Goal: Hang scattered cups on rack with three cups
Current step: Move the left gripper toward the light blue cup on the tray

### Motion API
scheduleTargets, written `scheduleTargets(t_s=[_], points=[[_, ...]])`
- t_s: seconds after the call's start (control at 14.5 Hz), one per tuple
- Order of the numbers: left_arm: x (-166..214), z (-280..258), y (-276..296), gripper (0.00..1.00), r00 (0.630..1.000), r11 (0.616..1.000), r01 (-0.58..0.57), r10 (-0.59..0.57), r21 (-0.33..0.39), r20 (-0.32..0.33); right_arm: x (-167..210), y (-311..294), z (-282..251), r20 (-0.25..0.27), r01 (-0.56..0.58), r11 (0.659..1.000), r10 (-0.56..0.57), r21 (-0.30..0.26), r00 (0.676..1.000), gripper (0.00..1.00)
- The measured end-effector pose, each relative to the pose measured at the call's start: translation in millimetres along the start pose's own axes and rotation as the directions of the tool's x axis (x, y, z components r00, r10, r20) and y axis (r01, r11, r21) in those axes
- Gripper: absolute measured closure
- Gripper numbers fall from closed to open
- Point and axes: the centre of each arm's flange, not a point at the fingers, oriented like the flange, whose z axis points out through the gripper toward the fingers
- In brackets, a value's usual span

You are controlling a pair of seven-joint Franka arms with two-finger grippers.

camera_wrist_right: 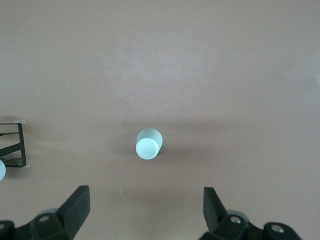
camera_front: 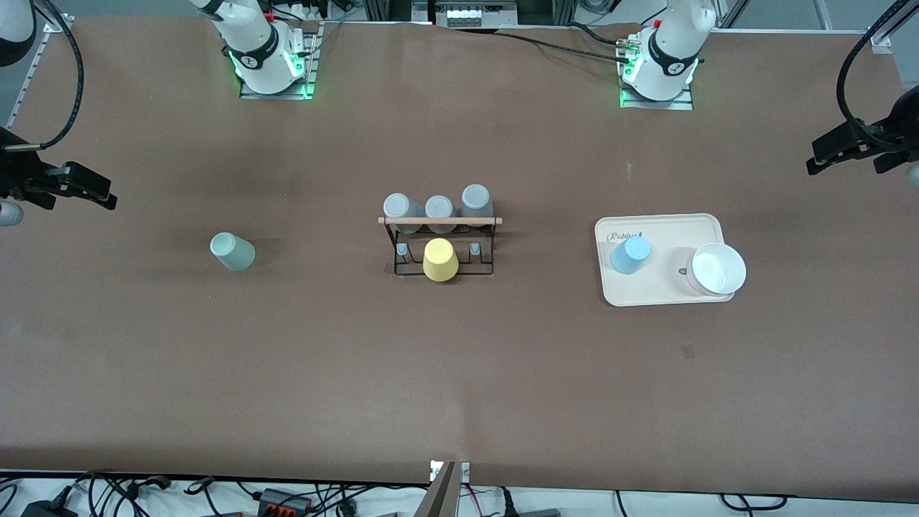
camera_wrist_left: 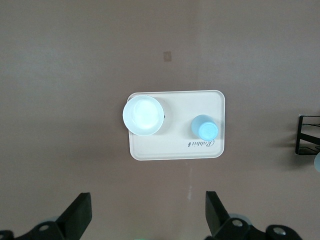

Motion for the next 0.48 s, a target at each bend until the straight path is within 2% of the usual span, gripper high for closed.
scheduleTargets(t_s=[0.48], points=[[2.3,4.3,2.8,0.0,1.0,1.0,-0.005,0.005,-0.002,0.008,0.0,-0.1,0.1,0.0,0.0,1.0,0.0,0.0,1.0,0.0]])
